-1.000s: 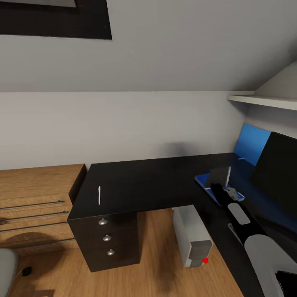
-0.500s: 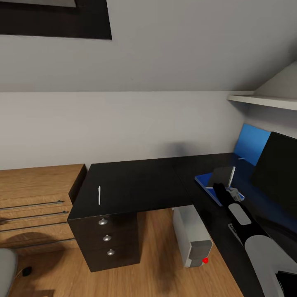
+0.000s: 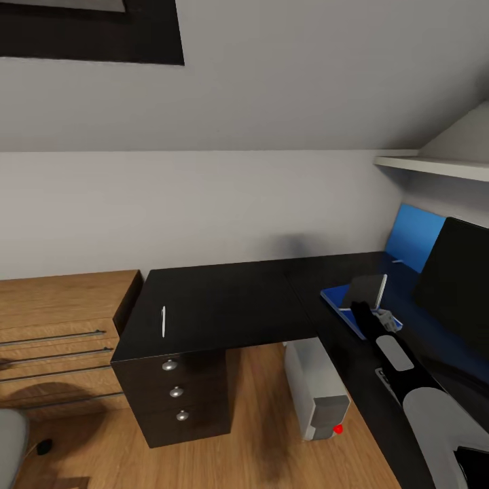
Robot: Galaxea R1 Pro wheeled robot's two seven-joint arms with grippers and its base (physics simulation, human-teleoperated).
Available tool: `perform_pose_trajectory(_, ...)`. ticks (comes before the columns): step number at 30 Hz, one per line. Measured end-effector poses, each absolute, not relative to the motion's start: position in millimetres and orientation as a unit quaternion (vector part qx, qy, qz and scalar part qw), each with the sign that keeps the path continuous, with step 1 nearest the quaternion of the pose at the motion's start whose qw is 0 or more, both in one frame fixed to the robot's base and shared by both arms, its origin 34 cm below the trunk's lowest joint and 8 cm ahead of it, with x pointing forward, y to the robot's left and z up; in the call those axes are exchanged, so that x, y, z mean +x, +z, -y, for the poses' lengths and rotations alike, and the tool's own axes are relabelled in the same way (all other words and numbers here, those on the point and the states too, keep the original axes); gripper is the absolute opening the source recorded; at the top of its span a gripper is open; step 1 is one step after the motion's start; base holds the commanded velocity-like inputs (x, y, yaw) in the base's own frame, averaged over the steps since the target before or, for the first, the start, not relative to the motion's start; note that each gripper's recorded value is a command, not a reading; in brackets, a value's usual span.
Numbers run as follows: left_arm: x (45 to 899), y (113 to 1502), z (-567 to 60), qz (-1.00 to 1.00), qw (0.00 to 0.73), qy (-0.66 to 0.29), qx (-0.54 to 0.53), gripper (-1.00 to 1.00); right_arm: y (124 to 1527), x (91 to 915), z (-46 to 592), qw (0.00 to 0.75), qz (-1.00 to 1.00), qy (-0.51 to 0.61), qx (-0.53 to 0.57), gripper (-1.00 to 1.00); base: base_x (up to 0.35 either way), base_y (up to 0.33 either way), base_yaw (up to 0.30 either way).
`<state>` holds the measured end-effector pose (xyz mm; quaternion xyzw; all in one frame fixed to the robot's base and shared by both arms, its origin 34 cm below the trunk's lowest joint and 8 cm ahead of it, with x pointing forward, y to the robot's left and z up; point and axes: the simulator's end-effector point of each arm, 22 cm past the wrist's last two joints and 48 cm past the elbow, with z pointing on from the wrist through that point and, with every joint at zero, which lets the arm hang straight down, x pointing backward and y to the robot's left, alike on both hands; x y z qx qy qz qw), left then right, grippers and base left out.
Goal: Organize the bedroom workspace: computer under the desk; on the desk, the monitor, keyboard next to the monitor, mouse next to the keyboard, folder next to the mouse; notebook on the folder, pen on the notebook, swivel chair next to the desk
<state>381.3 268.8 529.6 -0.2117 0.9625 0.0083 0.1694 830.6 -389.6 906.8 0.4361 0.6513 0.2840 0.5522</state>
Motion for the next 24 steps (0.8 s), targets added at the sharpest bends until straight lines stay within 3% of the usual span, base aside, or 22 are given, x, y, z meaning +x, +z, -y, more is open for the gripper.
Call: perform_pose_trajectory(24,381.5,529.8,-274.7,-0.962,0.171,0.011,-0.212,1.0,909.9,830.1,388.3,0.56,-0.649,0.293,0.423,-1.0,0.044,-0.037,0.0)
